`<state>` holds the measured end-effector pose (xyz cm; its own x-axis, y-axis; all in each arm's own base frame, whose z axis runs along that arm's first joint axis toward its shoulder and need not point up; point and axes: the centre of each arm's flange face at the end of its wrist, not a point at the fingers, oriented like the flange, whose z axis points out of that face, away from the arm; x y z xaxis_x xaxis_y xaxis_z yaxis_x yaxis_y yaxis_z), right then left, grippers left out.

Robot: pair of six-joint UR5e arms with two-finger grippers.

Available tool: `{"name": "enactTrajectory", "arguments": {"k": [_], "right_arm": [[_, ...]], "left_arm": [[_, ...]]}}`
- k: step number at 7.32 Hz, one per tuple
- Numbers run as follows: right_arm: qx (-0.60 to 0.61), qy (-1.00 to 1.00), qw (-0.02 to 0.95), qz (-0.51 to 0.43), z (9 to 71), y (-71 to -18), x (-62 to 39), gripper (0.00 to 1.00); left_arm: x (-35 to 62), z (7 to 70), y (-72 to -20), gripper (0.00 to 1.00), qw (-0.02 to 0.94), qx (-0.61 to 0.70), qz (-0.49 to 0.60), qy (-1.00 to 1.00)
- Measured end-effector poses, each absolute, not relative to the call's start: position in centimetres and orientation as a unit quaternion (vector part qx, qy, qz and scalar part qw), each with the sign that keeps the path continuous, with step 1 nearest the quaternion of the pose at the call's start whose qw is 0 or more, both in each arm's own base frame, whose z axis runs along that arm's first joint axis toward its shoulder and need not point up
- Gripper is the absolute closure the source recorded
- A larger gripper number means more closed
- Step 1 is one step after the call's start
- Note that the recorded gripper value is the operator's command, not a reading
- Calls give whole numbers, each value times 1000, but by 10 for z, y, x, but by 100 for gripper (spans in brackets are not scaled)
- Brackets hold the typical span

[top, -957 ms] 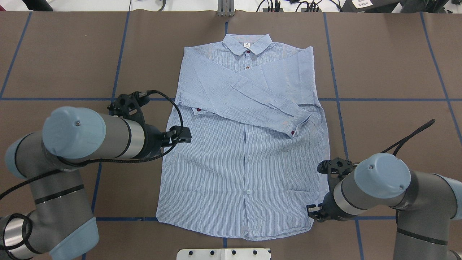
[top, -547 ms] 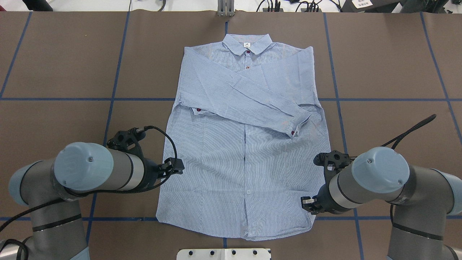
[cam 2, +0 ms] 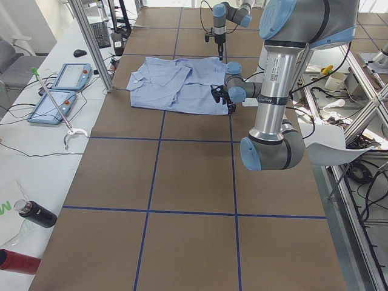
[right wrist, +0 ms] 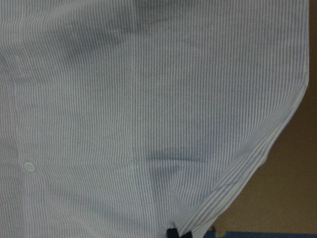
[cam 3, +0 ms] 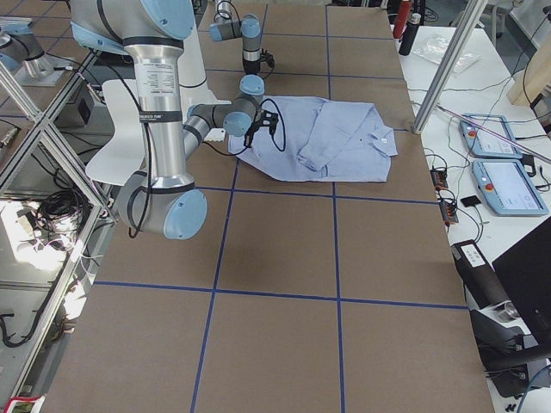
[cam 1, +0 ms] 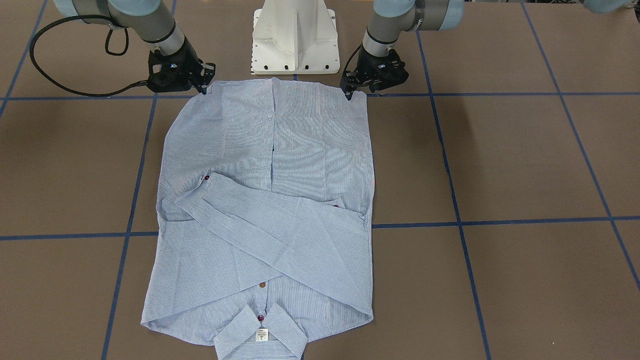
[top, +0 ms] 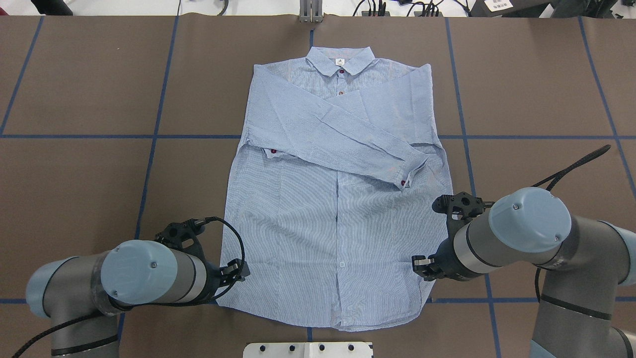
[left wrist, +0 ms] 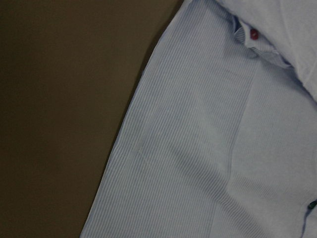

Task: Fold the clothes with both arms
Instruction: 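Lower the left gripper to its hem corner while the right gripper holds, then close both grippers on the two hem corners of the shirt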

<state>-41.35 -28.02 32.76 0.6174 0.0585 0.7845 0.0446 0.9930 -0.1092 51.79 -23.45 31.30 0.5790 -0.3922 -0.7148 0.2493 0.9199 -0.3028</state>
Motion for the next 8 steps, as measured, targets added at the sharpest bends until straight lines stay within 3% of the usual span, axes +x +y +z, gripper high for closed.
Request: {"name": "enactTrajectory", "arguments": {"k": [2,8], "right_arm": [[-58,-440,896,7,325,-283,-410,100],[-58,-441,896,11,325,-287,-407,100]], "left_arm": [[521,319,-233,33,890,-84,-183,409],[525,327,-235,75,895,-82,-186,397]]}}
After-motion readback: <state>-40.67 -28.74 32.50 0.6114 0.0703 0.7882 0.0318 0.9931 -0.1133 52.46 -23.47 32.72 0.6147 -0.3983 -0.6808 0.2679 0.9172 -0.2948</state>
